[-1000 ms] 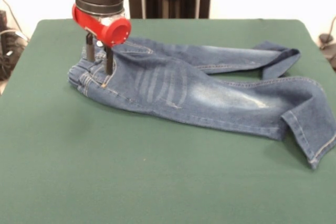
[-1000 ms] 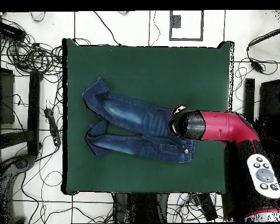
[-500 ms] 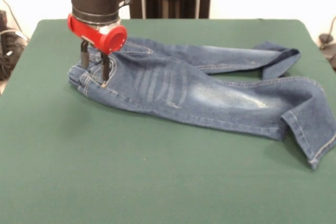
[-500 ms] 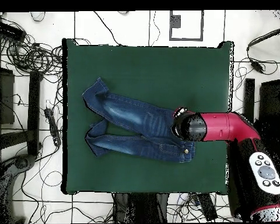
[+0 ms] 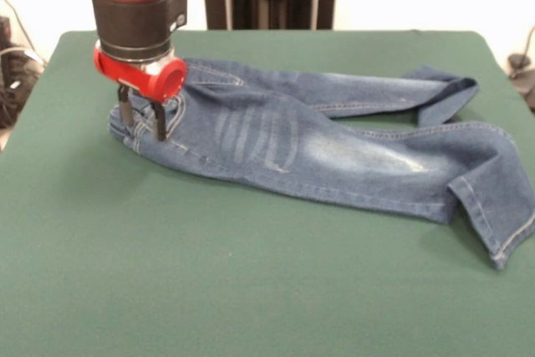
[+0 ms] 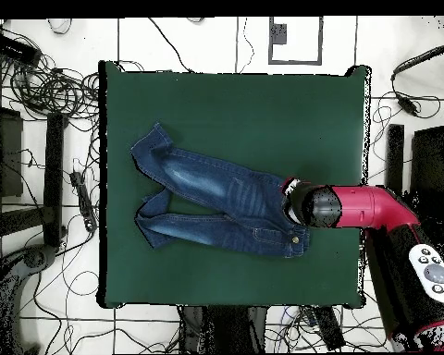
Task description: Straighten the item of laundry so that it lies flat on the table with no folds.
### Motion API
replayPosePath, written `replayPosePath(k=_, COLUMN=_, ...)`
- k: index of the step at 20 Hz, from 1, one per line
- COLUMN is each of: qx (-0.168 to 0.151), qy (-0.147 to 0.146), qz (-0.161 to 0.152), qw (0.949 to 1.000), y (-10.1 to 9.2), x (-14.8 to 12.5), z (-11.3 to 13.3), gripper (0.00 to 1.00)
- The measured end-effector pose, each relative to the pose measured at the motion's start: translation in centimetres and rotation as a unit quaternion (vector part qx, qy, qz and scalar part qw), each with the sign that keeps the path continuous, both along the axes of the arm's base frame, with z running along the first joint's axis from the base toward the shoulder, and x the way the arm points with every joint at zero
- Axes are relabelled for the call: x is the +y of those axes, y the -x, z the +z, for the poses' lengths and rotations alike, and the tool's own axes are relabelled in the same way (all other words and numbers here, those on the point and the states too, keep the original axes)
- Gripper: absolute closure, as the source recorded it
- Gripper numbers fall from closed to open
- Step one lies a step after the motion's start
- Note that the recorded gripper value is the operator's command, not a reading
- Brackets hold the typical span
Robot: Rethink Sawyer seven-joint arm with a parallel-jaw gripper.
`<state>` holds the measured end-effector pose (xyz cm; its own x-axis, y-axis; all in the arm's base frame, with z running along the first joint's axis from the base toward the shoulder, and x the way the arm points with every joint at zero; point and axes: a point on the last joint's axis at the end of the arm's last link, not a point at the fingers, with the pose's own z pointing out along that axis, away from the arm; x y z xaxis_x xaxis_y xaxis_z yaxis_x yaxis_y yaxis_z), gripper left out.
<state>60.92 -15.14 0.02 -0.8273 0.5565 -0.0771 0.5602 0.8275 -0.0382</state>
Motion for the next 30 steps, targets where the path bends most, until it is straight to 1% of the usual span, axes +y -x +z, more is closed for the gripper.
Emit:
replayPosePath(k=3, qx=0.006, qy=-0.007, qz=0.015, qw=0.9998, y=0.4, x=0.5, z=-0.4, gripper=0.00)
replayPosePath(k=9, qx=0.018, qy=-0.011, qz=0.030, qw=0.9993, y=1.4, x=1.1, z=-0.7, gripper=0.00)
replayPosePath(k=18, qx=0.036, qy=-0.017, qz=0.035, qw=0.9986, y=2.6, x=1.8, z=-1.2, gripper=0.00)
replayPosePath(k=24, qx=0.040, qy=-0.021, qz=0.037, qw=0.9983, y=2.8, x=2.2, z=-1.6, gripper=0.00)
replayPosePath(k=30, qx=0.048, qy=-0.028, qz=0.041, qw=0.9976, y=3.3, x=3.1, z=-2.6, gripper=0.00)
